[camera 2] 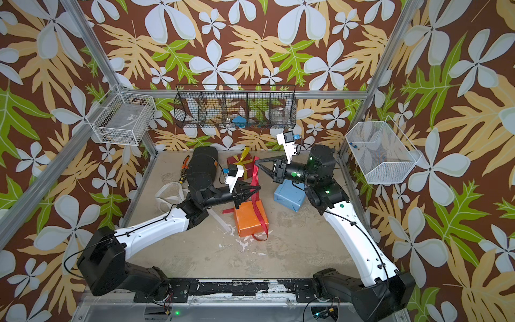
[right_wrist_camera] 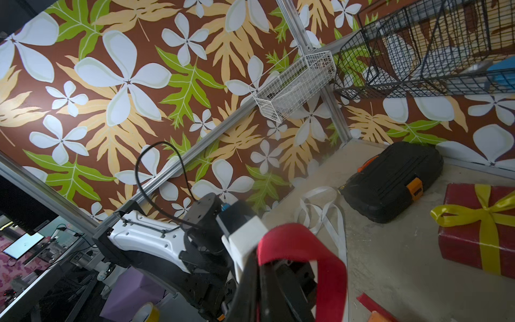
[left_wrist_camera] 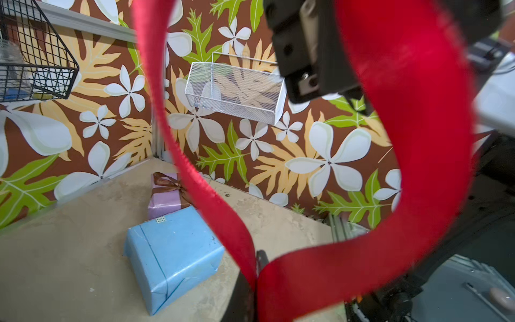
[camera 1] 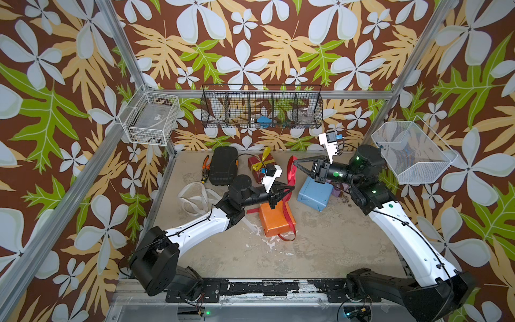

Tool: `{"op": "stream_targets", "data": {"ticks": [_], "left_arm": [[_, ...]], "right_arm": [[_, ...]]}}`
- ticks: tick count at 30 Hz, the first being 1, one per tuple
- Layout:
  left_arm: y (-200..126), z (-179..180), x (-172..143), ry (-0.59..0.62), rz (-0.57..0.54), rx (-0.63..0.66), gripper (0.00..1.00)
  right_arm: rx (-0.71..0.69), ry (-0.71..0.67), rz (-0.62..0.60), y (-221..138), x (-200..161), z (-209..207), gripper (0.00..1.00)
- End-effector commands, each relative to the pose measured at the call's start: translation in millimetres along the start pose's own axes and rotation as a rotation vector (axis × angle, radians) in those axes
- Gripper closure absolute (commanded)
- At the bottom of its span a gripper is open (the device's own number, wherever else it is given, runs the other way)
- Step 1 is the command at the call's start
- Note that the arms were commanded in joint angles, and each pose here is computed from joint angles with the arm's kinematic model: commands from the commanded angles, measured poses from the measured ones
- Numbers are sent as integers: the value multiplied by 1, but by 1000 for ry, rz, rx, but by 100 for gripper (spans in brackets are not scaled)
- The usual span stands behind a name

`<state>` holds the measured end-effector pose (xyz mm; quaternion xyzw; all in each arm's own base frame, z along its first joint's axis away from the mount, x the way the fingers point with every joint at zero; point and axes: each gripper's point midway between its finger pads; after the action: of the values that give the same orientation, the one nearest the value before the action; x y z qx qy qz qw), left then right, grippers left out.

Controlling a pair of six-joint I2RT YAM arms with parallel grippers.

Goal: Untie the ribbon bows on the gift boxes
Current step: Pull the ribbon from the gift box.

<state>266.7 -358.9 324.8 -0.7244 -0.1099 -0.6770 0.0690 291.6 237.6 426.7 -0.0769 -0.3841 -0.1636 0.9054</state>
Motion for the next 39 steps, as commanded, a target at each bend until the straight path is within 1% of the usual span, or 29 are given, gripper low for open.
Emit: {"op": "stream_targets", "data": {"ticks": [1, 5, 7, 9, 11, 12, 16, 18, 23, 29, 32, 36, 39], "left_arm": [[-12, -21, 8, -95, -16, -58, 100], [-28, -37, 16, -155, -24, -84, 100], [-33, -36, 18, -184, -19, -58, 100], [-36, -25, 19, -224, -5, 4, 100], [-43, -4, 22, -306, -21, 67, 100], [-49, 6, 24, -358, -43, 87, 100], [-81, 39, 42, -515, -200, 101, 100], [-89, 43, 50, -535, -231, 97, 100], [-93, 36, 66, -508, -237, 88, 100], [-94, 34, 63, -524, -225, 87, 100], [-93, 32, 63, -537, -227, 71, 100], [-90, 28, 69, -558, -233, 24, 100], [-87, 31, 72, -575, -224, 24, 100]], "right_arm": [[-123, -27, -36, -3, -2, -26, 0], [-339, -11, -56, -10, -11, -75, 0], [-439, -14, -69, -17, -15, -97, 0], [-510, -17, -75, -23, -21, -113, 0], [-564, -11, -86, -30, -29, -127, 0], [-577, -9, -87, -32, -33, -132, 0], [-658, 14, -62, -40, -56, -158, 0], [-667, 21, -28, -41, -71, -168, 0], [-663, 80, 78, -36, -131, -207, 0], [-651, 90, 228, -15, -188, -234, 0], [-641, 101, 278, -4, -206, -243, 0], [-705, 115, 334, -2, -225, -264, 0], [-745, 143, 357, -5, -238, -277, 0]]}}
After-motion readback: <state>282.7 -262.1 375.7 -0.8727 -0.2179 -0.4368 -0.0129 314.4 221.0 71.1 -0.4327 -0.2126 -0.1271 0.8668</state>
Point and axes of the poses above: each gripper's point midway between its finger pads, its own y axis out along the fingers, its own z axis along the line the jaws close on, x = y × z, and after that the axes turned 11 degrees about y, right-handed
